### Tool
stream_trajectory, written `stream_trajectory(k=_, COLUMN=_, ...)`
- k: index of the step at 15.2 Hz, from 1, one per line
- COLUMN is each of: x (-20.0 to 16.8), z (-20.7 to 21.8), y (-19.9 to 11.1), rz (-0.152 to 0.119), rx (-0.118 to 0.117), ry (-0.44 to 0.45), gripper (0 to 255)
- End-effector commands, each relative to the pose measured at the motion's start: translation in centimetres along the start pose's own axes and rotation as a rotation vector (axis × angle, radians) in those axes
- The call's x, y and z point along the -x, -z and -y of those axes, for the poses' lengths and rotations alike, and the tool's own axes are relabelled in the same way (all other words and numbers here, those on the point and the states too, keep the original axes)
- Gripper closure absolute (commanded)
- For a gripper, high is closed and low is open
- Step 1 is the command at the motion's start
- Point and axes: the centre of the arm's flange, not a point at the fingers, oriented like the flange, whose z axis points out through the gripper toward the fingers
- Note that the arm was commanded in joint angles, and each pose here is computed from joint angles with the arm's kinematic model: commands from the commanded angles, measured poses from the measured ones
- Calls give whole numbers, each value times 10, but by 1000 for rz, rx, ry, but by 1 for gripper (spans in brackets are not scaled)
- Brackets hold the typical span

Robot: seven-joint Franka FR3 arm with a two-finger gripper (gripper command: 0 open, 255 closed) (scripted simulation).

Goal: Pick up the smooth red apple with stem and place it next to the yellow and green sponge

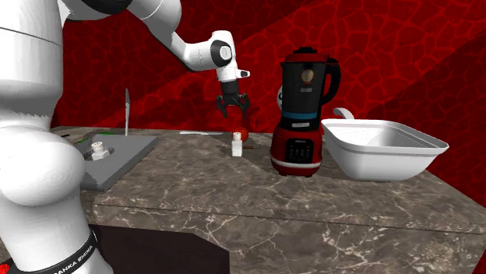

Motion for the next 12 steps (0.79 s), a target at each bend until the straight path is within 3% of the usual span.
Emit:
stream_trajectory(k=1, x=-22, z=2, y=-18, rz=0, rx=9, ry=10, gripper=0)
stream_trajectory(k=4, x=-52, z=4, y=-41, rz=0, rx=21, ry=24, gripper=0)
stream_trajectory(k=12, x=-52, z=4, y=-81, rz=0, rx=21, ry=24, gripper=0)
